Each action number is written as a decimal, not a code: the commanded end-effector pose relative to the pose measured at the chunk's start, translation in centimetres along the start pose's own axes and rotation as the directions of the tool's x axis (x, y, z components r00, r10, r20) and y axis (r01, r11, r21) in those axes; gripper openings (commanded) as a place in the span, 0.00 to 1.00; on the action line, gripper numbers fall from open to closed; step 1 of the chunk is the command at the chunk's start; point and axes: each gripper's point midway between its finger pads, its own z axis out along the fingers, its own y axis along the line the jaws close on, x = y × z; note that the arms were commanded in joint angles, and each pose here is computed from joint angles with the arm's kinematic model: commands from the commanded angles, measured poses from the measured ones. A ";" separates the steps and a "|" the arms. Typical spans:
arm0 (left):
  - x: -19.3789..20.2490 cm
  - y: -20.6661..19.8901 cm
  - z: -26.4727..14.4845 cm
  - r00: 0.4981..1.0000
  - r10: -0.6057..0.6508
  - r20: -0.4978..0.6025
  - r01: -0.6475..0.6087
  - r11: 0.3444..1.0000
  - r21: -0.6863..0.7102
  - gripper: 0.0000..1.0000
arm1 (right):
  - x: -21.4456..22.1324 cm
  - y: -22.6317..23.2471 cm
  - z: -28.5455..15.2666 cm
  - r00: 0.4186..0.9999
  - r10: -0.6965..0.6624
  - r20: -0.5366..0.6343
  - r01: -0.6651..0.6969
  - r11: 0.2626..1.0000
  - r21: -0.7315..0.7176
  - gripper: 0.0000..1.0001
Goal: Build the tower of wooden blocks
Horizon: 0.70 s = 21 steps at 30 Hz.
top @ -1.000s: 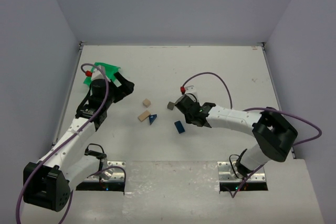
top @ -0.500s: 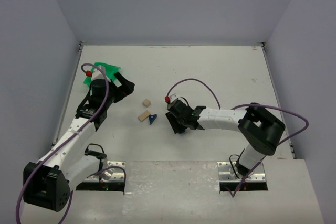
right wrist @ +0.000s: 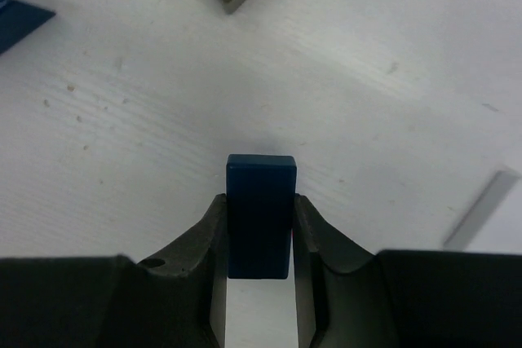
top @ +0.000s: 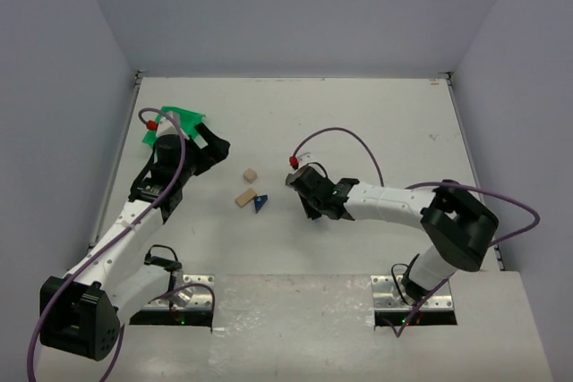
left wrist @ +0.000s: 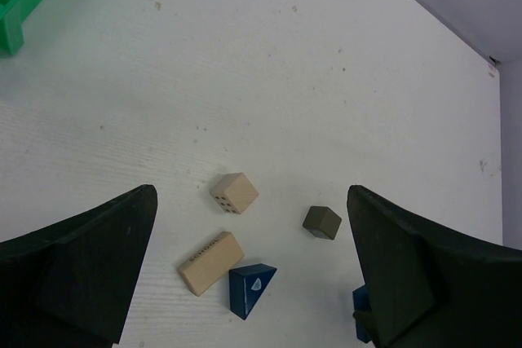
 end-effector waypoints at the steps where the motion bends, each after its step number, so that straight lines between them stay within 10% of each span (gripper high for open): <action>1: -0.5 -1.3 0.1 1.000 -0.001 0.022 0.000 0.999 0.054 1.00 | -2.7 -7.3 -2.6 0.971 0.208 0.121 -0.225 0.963 0.151 0.14; 8: -0.4 -1.3 0.2 1.000 0.001 0.022 -0.003 0.998 0.057 1.00 | 0.8 -17.1 -4.1 0.878 0.451 0.157 -0.478 0.832 0.282 0.16; 21: -0.3 -1.3 0.5 1.000 0.005 0.016 -0.006 0.998 0.057 1.00 | 4.0 -19.5 -2.4 0.817 0.568 0.097 -0.567 0.761 0.316 0.18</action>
